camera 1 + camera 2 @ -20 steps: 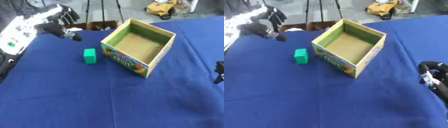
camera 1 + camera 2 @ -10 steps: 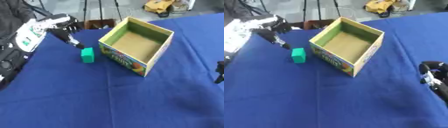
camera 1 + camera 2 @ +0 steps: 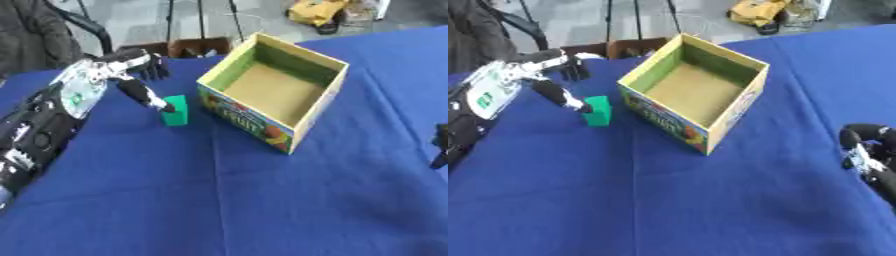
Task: Pick up objects on the table and place them in the box.
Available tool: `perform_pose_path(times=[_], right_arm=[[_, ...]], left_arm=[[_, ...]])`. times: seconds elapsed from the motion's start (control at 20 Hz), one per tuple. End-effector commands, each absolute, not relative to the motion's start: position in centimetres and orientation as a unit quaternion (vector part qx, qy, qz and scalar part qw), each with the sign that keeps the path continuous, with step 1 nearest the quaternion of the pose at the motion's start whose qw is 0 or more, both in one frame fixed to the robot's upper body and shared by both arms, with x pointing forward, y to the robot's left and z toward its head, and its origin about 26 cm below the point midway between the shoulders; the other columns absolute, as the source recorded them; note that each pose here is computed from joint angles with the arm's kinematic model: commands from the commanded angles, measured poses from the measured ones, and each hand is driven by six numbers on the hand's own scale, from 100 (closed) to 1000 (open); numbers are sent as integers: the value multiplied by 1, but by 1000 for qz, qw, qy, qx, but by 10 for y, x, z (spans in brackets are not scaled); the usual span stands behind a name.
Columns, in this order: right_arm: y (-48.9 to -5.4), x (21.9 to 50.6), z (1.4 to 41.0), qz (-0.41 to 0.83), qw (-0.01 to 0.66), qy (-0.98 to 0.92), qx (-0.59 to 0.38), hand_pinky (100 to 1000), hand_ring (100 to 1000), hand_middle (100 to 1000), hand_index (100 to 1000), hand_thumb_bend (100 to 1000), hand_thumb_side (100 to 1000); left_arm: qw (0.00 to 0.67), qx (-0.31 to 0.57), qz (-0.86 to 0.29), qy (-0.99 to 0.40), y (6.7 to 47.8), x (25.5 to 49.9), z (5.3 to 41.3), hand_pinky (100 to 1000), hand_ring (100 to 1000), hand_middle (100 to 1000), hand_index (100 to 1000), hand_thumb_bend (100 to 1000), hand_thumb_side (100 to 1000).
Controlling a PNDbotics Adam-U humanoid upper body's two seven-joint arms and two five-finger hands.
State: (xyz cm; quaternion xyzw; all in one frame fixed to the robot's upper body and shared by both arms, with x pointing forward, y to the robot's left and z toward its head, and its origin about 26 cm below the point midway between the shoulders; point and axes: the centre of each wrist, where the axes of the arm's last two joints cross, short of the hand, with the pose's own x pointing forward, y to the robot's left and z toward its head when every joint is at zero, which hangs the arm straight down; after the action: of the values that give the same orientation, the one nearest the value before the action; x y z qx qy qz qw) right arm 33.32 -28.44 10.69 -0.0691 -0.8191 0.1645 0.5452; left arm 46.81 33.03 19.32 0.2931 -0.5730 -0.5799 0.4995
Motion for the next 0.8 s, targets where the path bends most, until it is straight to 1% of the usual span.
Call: perform_pose_path(times=[0.05, 0.55, 0.8], right_arm=[[-285, 335, 117, 171, 532, -827, -70, 425, 402, 521, 715, 349, 557], [-284, 335, 117, 170, 531, -827, -69, 425, 403, 521, 715, 348, 557], [-284, 335, 117, 170, 531, -827, -69, 425, 403, 520, 715, 348, 556]], left_arm=[[480, 320, -583, -572, 333, 469, 205, 692, 667, 632, 740, 845, 371], [452, 348, -620, -538, 323, 471, 192, 687, 649, 615, 731, 799, 353], [436, 369, -627, -529, 321, 472, 184, 670, 622, 588, 707, 763, 338]])
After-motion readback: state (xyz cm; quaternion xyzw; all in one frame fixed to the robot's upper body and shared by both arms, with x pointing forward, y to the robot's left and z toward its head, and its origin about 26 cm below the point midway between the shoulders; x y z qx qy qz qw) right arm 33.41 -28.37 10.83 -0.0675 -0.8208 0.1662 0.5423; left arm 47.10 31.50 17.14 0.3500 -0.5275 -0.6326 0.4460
